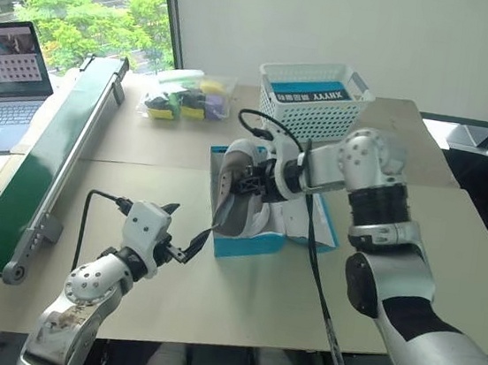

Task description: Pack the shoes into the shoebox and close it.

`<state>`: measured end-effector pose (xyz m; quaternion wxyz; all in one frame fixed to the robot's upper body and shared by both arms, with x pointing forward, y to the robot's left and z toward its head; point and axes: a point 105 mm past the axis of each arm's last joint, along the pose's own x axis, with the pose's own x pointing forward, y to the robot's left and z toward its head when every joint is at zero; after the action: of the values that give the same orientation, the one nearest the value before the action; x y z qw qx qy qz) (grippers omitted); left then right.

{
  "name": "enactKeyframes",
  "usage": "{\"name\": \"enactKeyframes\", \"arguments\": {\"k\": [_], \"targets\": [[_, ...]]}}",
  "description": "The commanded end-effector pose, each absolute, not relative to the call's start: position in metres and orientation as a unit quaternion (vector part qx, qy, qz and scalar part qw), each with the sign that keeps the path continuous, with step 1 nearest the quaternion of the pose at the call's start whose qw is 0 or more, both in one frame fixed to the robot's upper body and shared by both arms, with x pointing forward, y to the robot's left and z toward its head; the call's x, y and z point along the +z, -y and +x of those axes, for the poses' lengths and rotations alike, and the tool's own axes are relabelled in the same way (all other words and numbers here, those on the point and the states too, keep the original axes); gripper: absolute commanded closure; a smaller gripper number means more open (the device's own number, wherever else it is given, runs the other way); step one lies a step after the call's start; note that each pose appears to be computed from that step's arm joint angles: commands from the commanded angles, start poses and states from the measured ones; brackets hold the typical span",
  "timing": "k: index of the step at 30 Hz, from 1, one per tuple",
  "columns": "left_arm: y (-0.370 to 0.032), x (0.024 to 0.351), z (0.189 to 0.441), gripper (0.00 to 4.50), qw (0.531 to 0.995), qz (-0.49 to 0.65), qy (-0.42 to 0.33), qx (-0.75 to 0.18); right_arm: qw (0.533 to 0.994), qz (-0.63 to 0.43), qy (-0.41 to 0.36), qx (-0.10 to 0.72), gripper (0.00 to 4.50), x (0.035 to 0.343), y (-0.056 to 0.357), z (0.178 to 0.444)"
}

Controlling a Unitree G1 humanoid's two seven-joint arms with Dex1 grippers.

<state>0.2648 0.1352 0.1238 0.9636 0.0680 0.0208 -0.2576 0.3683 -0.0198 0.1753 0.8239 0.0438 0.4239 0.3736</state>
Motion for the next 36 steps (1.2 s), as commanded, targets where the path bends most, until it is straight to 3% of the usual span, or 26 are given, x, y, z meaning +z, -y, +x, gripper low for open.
{"name": "enactKeyframes", "arguments": {"k": [1, 9, 11, 18, 26, 30, 33, 36], "targets": [[-0.129, 0.138, 0.26, 0.04, 0.963, 0.07, 0.01, -0.26, 0.827, 0.009, -0.421, 0.374, 3.78, 0.173, 0.013, 0.376], [-0.123, 0.139, 0.257, 0.04, 0.964, 0.066, 0.011, -0.258, 0.825, -0.04, -0.427, 0.368, 3.78, 0.148, 0.011, 0.393], [-0.123, 0.138, 0.257, 0.0, 0.965, 0.066, 0.01, -0.255, 0.824, -0.043, -0.428, 0.37, 2.92, 0.148, 0.01, 0.394], [-0.124, 0.137, 0.259, 0.0, 0.965, 0.066, 0.008, -0.254, 0.828, -0.03, -0.404, 0.387, 0.65, 0.171, 0.005, 0.398], [-0.121, 0.137, 0.263, 0.0, 0.962, 0.068, 0.009, -0.266, 0.857, -0.03, -0.356, 0.371, 0.65, 0.198, 0.017, 0.412], [-0.121, 0.138, 0.265, 0.0, 0.961, 0.068, 0.01, -0.267, 0.885, 0.007, -0.291, 0.364, 0.65, 0.224, 0.03, 0.424], [-0.123, 0.14, 0.265, 0.0, 0.96, 0.067, 0.013, -0.27, 0.869, 0.055, -0.234, 0.432, 1.36, 0.251, 0.035, 0.411], [-0.126, 0.142, 0.264, 0.0, 0.959, 0.069, 0.016, -0.276, 0.818, 0.041, -0.215, 0.531, 2.44, 0.259, 0.041, 0.373]]}}
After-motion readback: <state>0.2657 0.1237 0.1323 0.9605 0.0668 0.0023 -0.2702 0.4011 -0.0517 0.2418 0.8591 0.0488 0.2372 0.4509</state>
